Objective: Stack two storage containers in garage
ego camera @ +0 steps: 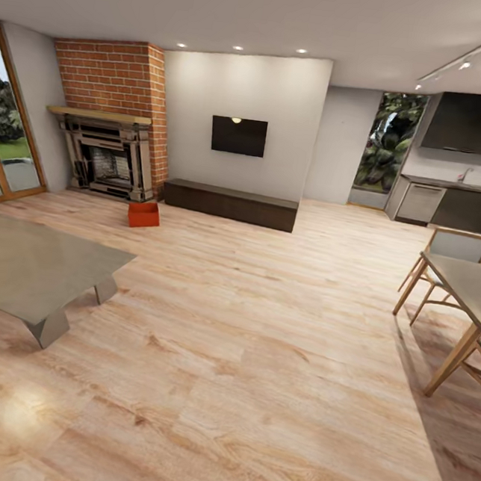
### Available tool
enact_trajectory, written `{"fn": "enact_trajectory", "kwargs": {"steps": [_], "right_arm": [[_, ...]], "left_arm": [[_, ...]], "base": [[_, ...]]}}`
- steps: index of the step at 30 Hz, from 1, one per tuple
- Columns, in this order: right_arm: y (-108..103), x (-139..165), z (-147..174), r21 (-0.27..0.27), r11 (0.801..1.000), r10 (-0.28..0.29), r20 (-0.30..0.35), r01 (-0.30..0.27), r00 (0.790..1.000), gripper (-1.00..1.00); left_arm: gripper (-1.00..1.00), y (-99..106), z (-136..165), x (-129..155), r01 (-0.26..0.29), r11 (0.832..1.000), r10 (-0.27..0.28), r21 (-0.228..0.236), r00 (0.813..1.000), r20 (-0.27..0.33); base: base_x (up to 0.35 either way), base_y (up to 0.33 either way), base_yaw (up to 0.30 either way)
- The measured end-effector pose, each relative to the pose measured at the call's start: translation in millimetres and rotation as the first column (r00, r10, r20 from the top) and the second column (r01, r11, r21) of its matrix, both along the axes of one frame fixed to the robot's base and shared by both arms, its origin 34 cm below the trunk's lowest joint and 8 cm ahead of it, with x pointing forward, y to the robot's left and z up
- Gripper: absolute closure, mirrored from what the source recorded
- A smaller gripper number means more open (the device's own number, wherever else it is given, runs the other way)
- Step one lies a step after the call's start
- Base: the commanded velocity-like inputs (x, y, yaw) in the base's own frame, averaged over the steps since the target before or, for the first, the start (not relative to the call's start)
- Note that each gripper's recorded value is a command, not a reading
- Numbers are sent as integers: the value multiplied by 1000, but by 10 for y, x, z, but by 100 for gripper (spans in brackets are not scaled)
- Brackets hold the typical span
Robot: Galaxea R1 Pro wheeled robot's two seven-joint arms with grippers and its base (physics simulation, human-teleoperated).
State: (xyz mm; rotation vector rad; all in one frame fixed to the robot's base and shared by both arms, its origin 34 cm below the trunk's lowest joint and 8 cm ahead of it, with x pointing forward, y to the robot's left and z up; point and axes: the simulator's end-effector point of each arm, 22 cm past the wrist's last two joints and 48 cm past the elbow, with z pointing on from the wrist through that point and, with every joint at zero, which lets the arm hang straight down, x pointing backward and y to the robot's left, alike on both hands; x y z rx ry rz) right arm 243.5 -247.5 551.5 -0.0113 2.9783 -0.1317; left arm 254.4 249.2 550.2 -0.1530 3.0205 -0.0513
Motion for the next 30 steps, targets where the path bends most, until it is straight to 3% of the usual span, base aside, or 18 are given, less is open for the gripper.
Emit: {"fn": "enact_trajectory", "kwargs": {"steps": [30], "right_arm": [[0,0,0,0,1000,0,0,0,1000,-100]], "left_arm": [[-100,5,0,-3,0,1000,0,0,1000,-1]], "base": [[322,0,0]]}}
